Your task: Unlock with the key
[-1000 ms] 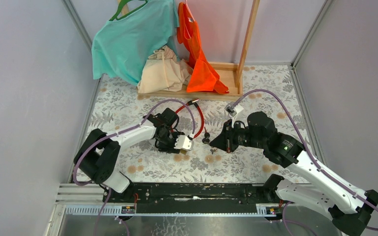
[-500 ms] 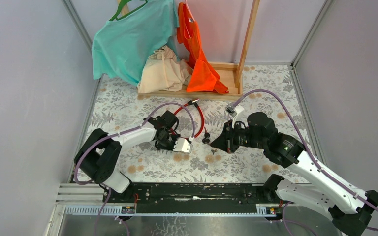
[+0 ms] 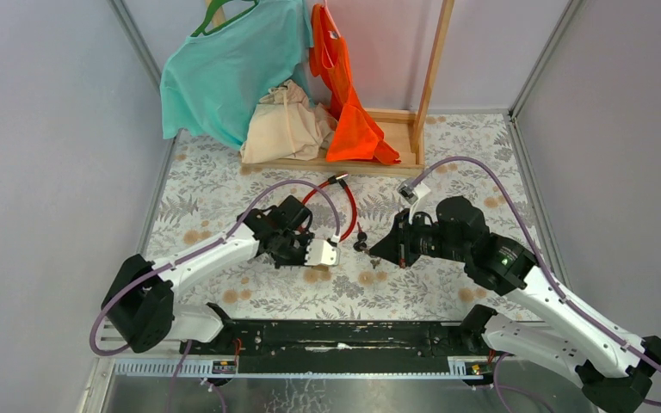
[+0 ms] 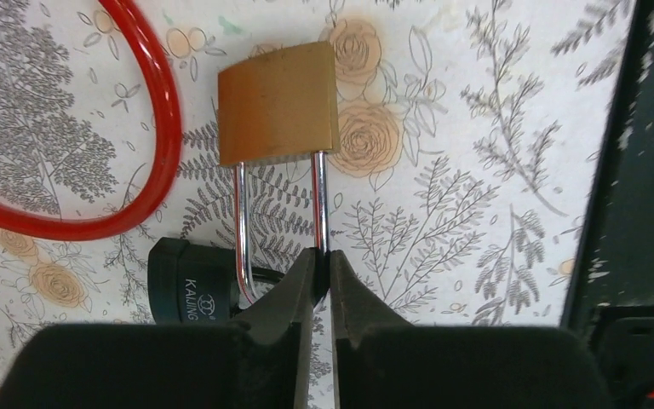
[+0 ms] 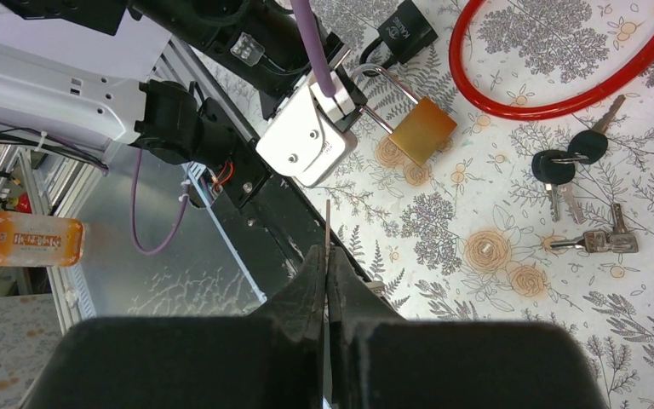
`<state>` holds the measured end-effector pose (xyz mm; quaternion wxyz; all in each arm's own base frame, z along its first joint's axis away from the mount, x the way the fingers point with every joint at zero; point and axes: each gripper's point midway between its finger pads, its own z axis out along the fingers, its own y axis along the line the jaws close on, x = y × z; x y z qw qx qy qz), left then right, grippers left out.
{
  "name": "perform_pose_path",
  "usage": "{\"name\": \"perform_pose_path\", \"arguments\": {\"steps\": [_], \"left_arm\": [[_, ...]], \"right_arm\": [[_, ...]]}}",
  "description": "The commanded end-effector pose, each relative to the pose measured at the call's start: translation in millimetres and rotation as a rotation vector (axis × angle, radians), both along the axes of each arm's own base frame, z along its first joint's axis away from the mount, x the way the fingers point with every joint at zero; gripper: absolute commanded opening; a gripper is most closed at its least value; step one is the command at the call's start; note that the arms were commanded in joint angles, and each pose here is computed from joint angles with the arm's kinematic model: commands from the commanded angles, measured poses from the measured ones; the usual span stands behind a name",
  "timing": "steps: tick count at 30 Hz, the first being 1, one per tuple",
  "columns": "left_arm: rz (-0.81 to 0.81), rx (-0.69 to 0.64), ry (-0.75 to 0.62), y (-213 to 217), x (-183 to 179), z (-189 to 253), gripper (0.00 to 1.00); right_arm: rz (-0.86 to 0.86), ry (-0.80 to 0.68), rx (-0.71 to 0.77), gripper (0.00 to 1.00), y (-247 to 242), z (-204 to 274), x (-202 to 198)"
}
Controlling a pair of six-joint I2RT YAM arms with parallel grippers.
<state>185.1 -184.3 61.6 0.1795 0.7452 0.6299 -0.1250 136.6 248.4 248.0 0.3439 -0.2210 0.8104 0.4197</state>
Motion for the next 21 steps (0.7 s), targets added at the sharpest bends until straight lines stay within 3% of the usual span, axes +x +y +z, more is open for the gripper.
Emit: {"name": "perform_pose_path", "arguments": {"steps": [1, 13, 21], "left_arm": [[0.144, -0.024, 0.038, -13.7, -6.5, 29.4, 0.08], [0.391, 0.159, -0.015, -10.6, -5.9, 48.9, 0.01], [0.42, 0.219, -0.018, -16.4, -3.1, 47.6, 0.01]], "right_arm": [[-0.013, -0.084, 0.072, 0.0, -1.6, 36.1, 3.0], [-0.013, -0.097, 0.088, 0.0, -4.9, 43.0, -0.4], [-0.018, -0.103, 0.095, 0.0, -6.5, 45.6, -1.0]]}}
